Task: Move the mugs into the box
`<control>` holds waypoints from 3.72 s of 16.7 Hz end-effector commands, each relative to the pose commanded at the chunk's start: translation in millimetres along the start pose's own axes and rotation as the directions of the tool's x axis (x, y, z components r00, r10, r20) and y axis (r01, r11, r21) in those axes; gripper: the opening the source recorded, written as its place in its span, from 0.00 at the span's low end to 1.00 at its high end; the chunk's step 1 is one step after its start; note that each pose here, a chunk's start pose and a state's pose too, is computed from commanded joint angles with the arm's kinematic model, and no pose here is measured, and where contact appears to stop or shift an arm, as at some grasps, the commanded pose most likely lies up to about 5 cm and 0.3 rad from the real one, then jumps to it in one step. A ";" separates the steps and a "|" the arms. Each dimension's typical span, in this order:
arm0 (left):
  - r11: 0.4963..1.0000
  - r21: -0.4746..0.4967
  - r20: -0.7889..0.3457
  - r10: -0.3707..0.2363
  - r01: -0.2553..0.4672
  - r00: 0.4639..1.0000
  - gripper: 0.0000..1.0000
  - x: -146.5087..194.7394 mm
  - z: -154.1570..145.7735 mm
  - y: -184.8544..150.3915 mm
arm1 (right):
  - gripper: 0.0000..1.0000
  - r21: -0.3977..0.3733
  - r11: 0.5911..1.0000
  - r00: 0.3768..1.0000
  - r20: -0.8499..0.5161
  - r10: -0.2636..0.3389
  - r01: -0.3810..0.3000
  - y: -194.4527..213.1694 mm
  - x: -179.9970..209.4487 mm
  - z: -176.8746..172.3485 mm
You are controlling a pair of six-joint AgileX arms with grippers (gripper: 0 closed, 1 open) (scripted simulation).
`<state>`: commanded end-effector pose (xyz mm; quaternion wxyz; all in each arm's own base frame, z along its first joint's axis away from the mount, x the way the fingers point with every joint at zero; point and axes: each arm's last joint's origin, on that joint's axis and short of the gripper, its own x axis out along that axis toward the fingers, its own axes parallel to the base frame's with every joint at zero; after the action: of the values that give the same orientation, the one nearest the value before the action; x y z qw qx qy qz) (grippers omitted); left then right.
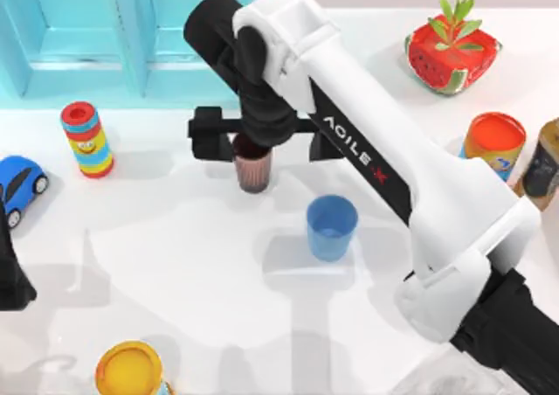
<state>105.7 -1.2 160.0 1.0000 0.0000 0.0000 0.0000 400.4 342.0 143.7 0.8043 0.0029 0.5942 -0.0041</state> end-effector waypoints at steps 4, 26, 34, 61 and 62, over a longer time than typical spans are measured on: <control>1.000 0.000 0.000 0.000 0.000 1.000 1.00 0.0 0.0 0.0 | 0.77 0.000 1.000 1.000 0.000 0.000 0.000 0.0 0.0 0.0; 1.000 0.000 0.000 0.000 0.000 1.000 1.00 0.0 0.0 0.0 | 0.00 0.000 1.000 1.000 0.009 0.009 -0.009 0.5 -6.8 3.6; 1.000 0.000 0.000 0.000 0.000 1.000 1.00 0.0 0.0 0.0 | 0.00 0.010 1.000 0.999 0.025 0.021 -0.022 -28.2 -56.7 41.0; 1.000 0.000 0.000 0.000 0.000 1.000 1.00 0.0 0.0 0.0 | 0.00 -0.045 0.999 0.997 0.076 0.031 -0.027 -318.2 -185.0 15.5; 1.000 0.000 0.000 0.000 0.000 1.000 1.00 0.0 0.0 0.0 | 0.00 -0.050 0.999 0.997 0.076 0.018 -0.014 -346.6 -192.8 1.2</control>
<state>105.7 -1.2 160.0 1.0000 0.0000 0.0000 0.0000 341.4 -4.0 328.5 0.8264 -0.0123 0.5628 0.0169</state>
